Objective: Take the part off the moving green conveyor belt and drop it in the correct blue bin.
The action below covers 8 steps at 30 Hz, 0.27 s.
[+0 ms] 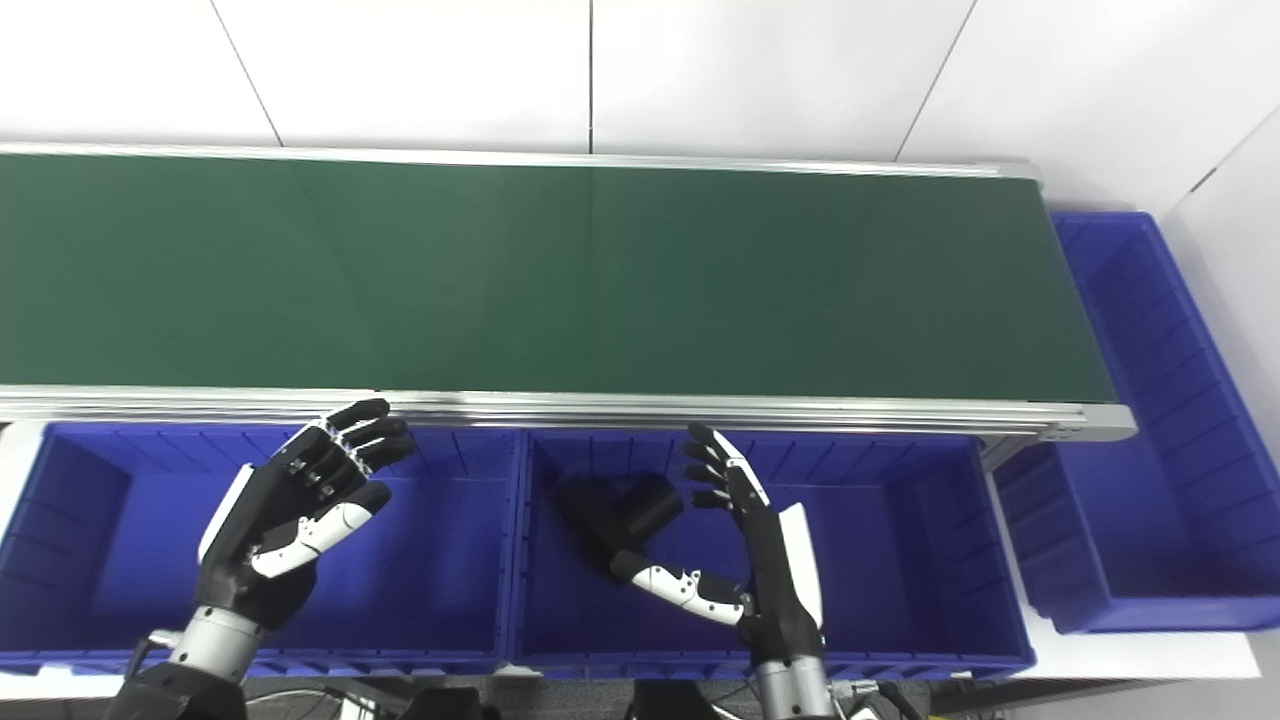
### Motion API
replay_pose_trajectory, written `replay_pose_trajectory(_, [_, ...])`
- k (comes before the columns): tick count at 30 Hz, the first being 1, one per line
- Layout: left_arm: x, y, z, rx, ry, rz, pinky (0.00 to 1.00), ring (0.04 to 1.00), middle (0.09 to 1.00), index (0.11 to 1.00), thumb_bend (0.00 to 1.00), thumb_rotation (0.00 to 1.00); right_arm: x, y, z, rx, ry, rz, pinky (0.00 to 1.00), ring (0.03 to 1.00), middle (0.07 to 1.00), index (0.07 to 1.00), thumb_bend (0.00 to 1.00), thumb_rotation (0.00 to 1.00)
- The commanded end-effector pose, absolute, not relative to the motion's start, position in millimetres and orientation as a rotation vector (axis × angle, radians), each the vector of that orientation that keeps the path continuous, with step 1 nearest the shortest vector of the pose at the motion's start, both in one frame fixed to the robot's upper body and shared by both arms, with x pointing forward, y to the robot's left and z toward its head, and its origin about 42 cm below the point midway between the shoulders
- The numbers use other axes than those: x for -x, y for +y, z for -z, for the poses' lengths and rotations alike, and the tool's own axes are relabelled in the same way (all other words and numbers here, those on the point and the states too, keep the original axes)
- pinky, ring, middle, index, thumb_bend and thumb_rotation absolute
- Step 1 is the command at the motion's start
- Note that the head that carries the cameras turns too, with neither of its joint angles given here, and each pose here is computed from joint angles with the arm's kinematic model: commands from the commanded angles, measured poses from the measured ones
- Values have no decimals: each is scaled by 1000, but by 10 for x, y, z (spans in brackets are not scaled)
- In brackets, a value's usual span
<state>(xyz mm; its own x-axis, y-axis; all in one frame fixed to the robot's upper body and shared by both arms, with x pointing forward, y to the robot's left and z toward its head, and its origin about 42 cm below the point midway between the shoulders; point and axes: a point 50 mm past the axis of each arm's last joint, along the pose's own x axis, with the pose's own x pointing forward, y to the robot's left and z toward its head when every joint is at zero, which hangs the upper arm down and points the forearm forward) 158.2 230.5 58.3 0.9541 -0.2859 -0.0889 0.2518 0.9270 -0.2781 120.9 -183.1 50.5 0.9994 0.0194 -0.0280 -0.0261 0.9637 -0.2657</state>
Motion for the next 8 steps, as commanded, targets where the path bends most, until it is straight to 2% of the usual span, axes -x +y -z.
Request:
replay_pose_trajectory(1, [-1636,2319,-670,263,78,292,801,693,712,734,590,0,-1243,-1820,-592,265,-14,2,694,796,839,876,681,200])
replay_pose_trajectory(8, [-1621,2297,-658,251,82,304,789,693,715,738,597,0,-1237,-1838,-608,273,-17,21,701,810,850,879,677,193])
